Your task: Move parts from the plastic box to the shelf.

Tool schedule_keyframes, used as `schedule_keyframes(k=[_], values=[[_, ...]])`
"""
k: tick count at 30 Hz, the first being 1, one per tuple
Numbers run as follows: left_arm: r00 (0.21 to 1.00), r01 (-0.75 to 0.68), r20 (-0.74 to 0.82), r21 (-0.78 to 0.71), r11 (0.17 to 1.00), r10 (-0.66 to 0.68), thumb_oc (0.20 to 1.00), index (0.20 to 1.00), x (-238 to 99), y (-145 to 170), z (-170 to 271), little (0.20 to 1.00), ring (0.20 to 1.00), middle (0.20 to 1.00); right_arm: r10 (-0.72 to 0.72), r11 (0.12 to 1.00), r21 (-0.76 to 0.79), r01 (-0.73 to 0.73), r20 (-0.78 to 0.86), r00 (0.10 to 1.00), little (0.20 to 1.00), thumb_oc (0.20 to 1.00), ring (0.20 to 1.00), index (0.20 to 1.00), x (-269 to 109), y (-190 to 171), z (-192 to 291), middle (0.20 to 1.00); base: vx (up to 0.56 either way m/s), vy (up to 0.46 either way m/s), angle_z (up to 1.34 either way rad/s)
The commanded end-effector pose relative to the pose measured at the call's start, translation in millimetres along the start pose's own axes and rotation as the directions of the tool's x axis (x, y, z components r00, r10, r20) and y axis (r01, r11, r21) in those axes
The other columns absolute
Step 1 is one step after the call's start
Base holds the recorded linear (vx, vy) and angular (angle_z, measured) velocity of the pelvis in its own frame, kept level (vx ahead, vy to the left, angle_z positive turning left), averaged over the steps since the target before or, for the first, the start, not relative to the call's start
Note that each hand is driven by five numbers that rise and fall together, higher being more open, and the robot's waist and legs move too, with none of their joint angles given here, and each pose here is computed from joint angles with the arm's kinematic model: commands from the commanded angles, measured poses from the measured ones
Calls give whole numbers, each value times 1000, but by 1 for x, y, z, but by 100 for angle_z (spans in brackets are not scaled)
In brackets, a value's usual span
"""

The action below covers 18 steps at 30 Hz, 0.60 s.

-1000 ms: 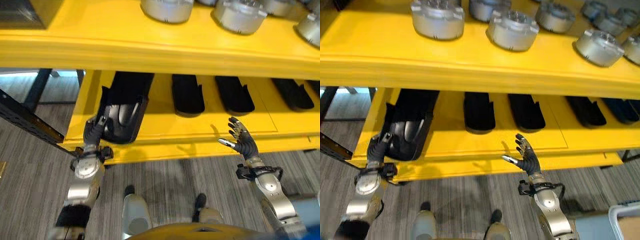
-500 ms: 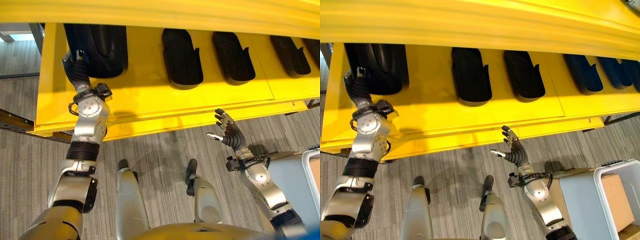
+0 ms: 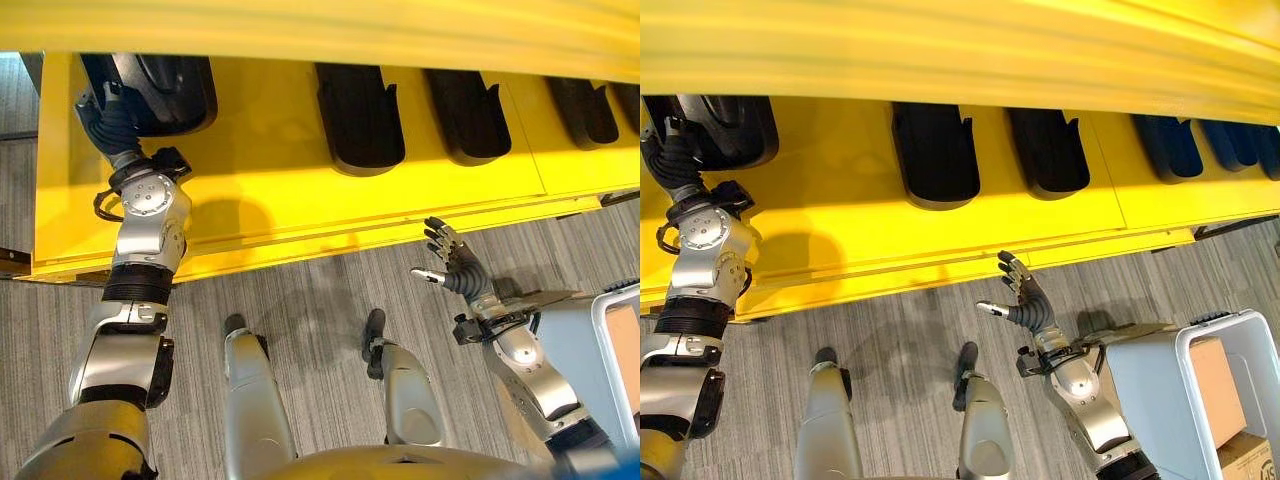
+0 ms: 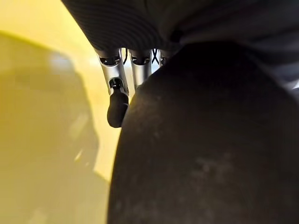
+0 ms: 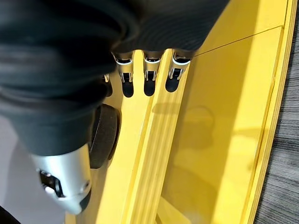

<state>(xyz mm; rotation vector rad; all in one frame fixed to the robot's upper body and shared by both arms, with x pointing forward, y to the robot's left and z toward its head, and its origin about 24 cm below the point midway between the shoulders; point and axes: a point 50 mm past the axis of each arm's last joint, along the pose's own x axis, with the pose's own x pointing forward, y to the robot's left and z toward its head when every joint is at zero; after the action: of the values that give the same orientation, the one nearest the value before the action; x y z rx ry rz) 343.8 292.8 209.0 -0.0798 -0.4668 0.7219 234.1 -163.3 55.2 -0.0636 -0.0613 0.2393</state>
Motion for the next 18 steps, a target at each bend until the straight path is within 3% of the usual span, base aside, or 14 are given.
schedule_keyframes(k=[1, 18], values=[[994, 42, 102, -4, 999, -41, 200, 200, 10, -13, 23, 200, 200, 200, -12, 1000, -23, 15, 131, 991, 1000, 1000, 1000, 1000, -3, -14, 27, 1000, 0, 0, 0], [993, 55, -100, 0, 998, -55, 200, 200, -28, -8, -37, 200, 200, 200, -1, 999, -38, 6, 148, 989, 1000, 1000, 1000, 1000, -2, -15, 32, 1000, -2, 1, 0]])
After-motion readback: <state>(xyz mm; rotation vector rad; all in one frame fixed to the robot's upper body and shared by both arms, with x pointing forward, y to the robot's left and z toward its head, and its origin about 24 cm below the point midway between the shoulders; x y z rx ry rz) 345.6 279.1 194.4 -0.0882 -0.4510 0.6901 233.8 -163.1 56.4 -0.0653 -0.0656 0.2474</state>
